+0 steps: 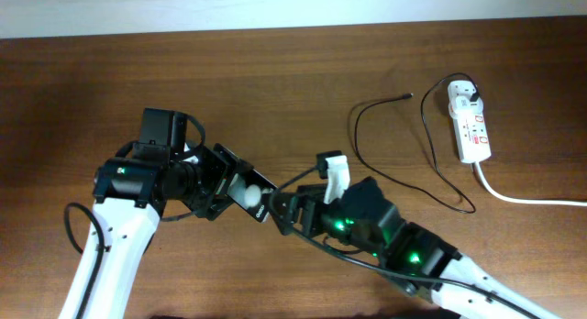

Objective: Plug charger to phone and switch on socket

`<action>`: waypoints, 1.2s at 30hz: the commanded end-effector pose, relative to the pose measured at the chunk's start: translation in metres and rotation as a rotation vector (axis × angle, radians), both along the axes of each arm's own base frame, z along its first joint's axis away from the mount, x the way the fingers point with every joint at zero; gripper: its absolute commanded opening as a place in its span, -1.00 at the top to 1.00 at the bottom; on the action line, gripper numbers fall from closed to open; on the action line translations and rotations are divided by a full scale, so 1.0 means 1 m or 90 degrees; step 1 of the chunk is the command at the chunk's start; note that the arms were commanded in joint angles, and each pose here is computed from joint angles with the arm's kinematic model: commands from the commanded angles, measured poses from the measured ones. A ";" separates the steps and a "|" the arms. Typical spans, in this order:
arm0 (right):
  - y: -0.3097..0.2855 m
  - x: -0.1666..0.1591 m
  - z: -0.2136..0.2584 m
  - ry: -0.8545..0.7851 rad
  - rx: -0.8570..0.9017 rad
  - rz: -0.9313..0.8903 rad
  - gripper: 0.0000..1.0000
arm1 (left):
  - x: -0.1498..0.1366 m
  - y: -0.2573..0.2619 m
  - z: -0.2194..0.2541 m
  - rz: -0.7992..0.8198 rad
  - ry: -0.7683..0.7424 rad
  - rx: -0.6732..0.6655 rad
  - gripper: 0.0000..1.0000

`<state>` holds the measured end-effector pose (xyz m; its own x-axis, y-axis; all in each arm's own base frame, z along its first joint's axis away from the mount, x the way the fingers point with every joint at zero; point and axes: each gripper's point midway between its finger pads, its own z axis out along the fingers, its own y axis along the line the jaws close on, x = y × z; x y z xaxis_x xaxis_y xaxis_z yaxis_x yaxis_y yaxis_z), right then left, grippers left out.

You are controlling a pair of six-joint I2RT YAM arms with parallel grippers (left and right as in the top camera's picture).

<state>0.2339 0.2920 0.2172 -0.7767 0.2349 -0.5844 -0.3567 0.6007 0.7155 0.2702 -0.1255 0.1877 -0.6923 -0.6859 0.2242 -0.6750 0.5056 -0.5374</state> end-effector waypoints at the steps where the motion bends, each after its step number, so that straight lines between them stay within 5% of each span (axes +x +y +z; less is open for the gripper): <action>1: 0.017 0.011 -0.001 0.012 0.029 -0.030 -0.99 | 0.001 -0.002 0.002 0.002 -0.002 -0.006 0.06; 9: 0.039 0.025 -0.020 0.061 0.070 -0.049 -0.40 | 0.001 -0.002 0.002 0.002 -0.002 -0.006 0.07; 27: 0.048 0.026 -0.018 0.033 0.076 -0.068 0.15 | 0.000 -0.004 0.004 0.017 0.012 -0.022 0.10; 36: 0.048 0.026 -0.018 0.034 0.076 -0.067 0.20 | -0.001 -0.009 0.005 0.006 0.012 -0.031 0.10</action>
